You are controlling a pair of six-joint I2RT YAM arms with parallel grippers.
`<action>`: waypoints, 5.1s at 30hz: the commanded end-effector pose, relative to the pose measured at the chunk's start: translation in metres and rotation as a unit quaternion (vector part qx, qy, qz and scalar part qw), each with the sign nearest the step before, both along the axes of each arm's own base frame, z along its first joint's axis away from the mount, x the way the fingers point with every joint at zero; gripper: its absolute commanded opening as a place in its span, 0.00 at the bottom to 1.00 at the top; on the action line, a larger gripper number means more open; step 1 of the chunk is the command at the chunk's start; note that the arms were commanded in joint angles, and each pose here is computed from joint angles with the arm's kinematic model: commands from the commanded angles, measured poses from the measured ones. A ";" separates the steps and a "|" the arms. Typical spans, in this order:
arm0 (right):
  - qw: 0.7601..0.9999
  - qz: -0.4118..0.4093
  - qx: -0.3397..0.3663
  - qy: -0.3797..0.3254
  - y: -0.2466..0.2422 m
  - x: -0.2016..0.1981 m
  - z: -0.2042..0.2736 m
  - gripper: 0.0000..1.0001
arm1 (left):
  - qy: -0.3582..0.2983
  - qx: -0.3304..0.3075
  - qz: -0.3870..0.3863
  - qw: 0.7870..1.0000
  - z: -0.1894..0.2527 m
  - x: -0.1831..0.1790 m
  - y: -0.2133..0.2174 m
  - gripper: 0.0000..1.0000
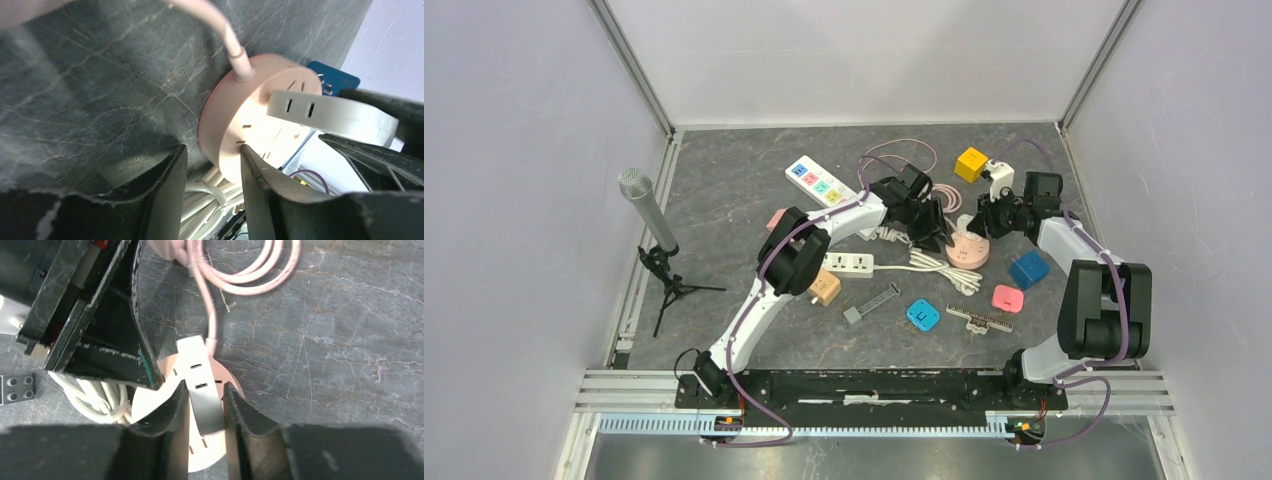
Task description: Pull the plug off the socket
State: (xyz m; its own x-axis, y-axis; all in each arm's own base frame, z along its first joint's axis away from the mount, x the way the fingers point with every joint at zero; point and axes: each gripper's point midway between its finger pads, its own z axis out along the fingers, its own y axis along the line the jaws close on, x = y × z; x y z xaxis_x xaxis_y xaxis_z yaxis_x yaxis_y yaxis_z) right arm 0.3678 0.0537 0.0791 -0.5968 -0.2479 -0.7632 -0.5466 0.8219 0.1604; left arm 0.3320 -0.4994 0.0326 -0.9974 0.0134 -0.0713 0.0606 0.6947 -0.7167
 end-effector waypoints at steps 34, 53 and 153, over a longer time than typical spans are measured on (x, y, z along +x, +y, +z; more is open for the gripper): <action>0.984 -0.076 0.119 -0.112 0.026 0.014 0.042 0.00 | -0.024 0.225 -0.057 0.972 -0.088 -0.030 0.065 0.39; 0.948 -0.099 0.290 -0.084 0.039 -0.002 0.050 0.00 | -0.006 0.225 -0.083 0.971 -0.099 -0.046 0.069 0.52; 0.915 -0.371 0.159 0.025 -0.091 0.033 0.005 0.58 | -0.350 0.092 0.091 0.928 0.225 0.048 0.218 1.00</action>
State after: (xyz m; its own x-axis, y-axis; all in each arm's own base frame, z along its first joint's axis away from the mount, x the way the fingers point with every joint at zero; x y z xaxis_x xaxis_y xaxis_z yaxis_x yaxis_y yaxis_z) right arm 0.3891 -0.0226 0.0580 -0.6024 0.4877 -0.6318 0.1497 0.8466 0.5108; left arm 0.3693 -0.2971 0.2134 -0.7759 0.0158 -0.6307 0.3443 0.8483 -0.4023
